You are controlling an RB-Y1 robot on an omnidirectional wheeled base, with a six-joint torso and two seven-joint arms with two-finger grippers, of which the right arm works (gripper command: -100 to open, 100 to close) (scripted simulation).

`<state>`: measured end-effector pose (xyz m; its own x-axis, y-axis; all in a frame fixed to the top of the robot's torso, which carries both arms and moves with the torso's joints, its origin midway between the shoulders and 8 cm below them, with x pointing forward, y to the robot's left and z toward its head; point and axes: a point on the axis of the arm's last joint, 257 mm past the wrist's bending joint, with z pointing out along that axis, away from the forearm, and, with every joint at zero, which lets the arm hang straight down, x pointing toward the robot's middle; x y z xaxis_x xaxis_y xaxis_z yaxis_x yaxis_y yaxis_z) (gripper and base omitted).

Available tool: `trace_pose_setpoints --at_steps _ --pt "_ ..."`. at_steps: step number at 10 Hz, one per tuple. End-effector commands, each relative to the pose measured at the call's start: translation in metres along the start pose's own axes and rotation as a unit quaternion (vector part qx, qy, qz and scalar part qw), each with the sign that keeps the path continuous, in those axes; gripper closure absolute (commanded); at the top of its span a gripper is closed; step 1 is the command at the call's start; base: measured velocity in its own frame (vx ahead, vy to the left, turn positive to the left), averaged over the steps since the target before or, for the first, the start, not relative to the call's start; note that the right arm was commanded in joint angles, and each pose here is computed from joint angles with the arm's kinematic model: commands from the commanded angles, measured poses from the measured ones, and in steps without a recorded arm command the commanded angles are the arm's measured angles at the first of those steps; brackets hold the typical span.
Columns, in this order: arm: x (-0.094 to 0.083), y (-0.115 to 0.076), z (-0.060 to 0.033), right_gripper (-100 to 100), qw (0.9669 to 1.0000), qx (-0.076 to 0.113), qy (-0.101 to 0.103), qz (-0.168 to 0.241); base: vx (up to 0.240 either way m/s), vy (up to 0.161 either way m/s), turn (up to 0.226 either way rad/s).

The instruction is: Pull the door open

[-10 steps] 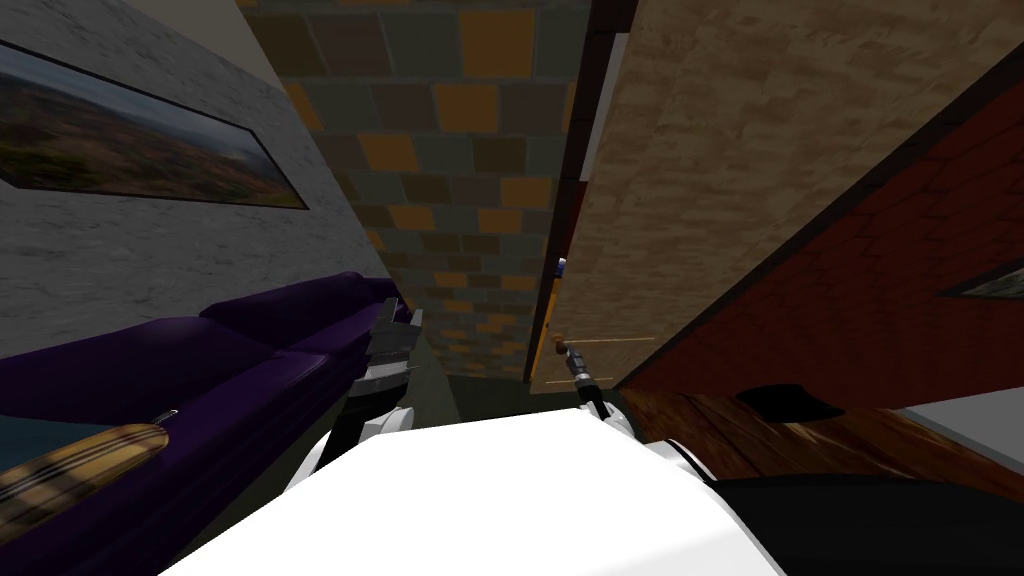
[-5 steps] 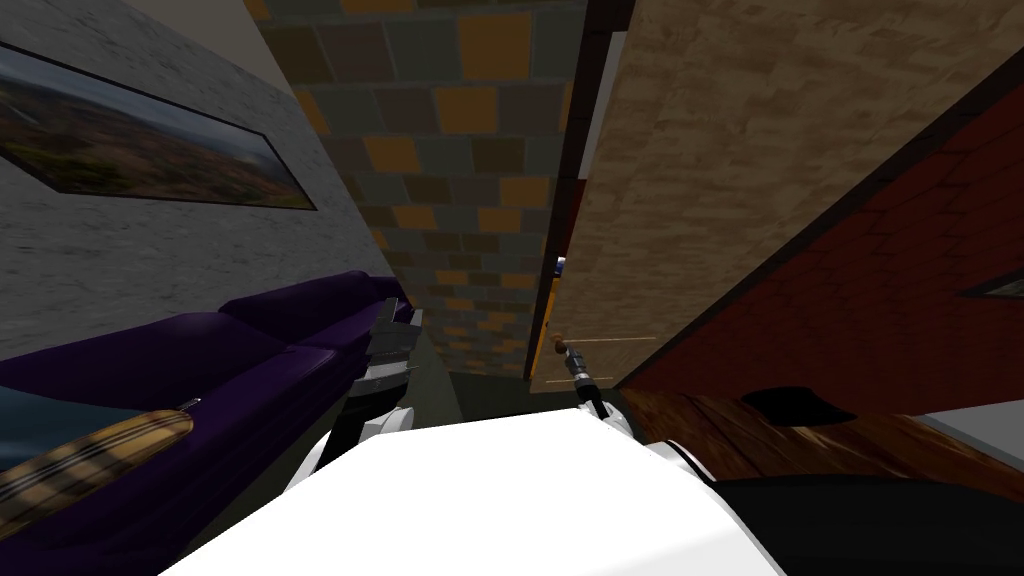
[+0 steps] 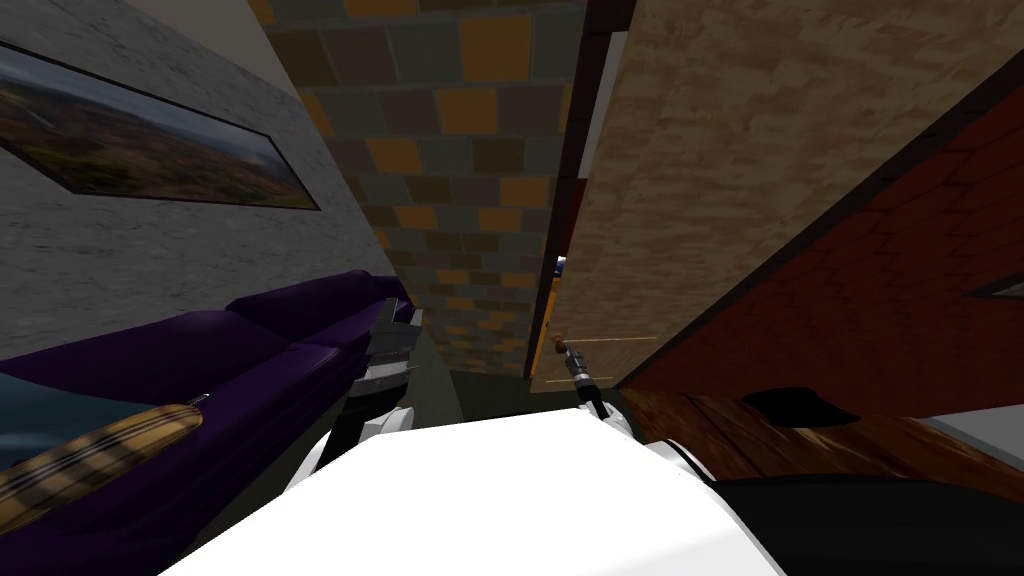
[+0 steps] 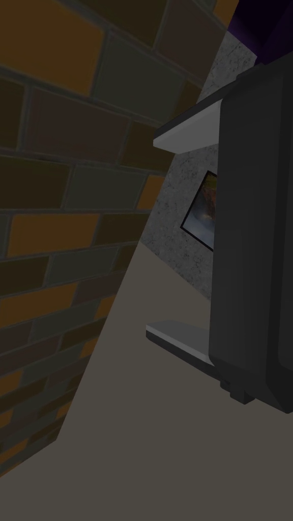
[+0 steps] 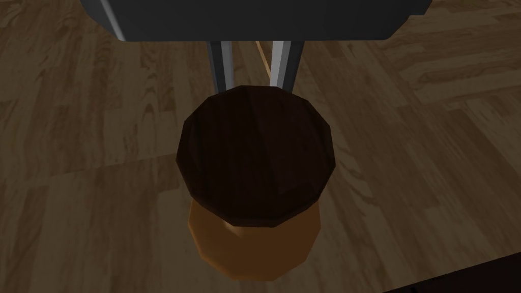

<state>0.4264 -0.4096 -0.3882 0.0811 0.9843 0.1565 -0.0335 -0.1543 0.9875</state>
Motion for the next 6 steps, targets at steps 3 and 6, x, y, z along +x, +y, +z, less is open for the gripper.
trace_pose_setpoints --at_steps 3,6 --pt "0.0178 -0.0015 0.0078 100 0.9986 -0.003 0.009 0.052 -0.038 -0.015 0.047" --pt "0.0179 -0.0018 0.0101 100 0.9954 -0.003 0.005 0.095 -0.045 -0.02 0.062"
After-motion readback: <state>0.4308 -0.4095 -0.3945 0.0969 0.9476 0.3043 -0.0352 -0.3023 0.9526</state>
